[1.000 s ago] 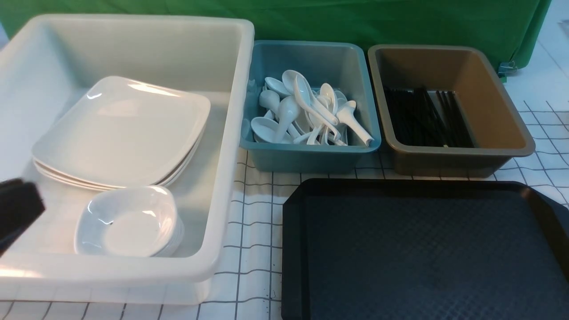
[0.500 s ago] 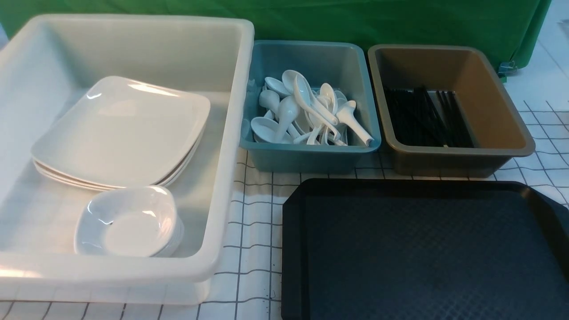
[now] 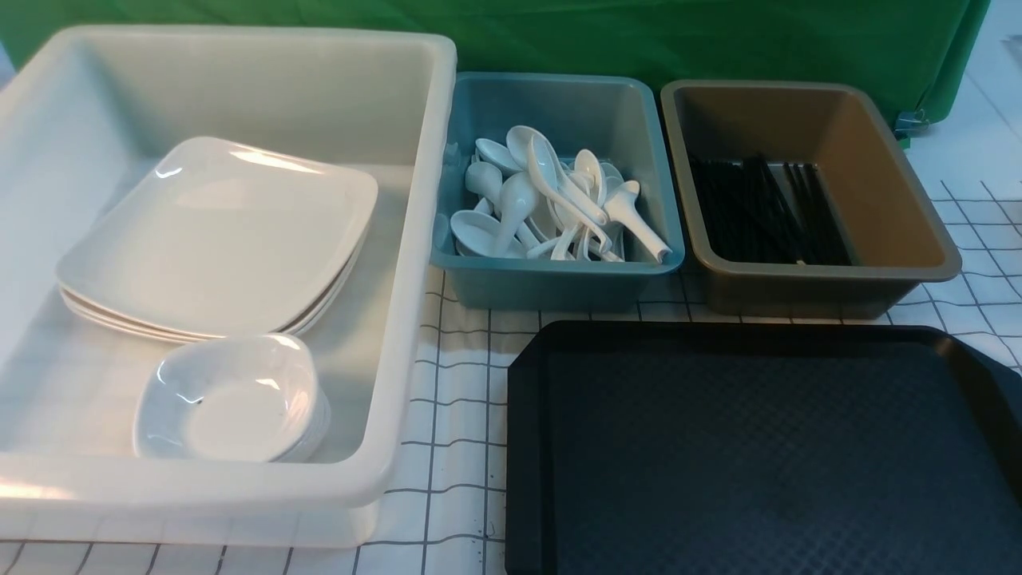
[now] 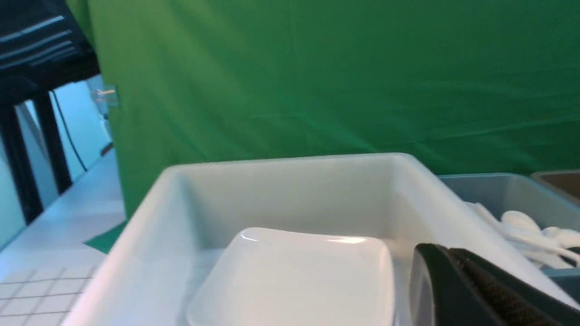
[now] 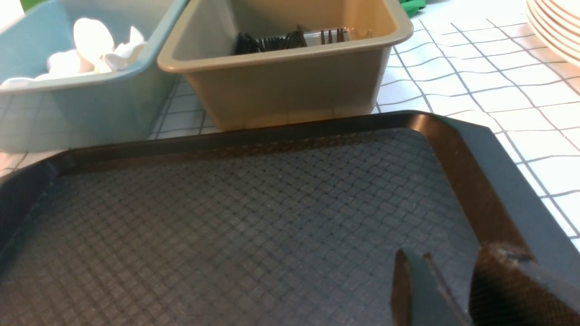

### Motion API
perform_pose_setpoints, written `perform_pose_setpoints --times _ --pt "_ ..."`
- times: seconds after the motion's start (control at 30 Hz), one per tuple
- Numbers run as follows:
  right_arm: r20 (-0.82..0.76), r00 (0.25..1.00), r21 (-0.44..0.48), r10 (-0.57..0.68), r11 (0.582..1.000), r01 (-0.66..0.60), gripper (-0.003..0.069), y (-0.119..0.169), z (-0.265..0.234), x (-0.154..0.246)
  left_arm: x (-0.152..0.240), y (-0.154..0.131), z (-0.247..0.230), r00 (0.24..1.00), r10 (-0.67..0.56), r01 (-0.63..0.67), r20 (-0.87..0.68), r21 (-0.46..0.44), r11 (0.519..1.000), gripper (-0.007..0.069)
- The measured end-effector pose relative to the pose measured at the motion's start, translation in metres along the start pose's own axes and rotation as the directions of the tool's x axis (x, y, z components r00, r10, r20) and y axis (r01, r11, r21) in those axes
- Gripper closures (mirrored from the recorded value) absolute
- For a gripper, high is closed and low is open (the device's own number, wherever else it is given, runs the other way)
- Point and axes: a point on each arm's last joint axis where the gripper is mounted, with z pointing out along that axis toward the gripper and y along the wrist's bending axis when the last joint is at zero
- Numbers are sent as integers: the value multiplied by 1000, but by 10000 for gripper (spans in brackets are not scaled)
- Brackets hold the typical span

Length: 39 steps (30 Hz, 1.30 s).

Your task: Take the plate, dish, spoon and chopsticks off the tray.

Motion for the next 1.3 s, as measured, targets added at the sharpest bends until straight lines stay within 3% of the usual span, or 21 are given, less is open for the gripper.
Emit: perform_pose_setpoints --times 0.23,0.53,0.8,1.3 --pt "0 1000 0 0 1000 0 417 0 0 0 29 9 8 996 -68 72 55 -77 994 620" --pt "0 1000 0 0 1000 0 417 0 0 0 88 2 18 989 -137 139 -53 22 990 620" --pt "0 1000 0 0 1000 0 417 0 0 0 105 -1 16 967 -122 133 -222 35 990 620" --pt "0 1000 0 0 1000 0 417 0 0 0 107 0 15 964 -112 120 -242 17 993 620"
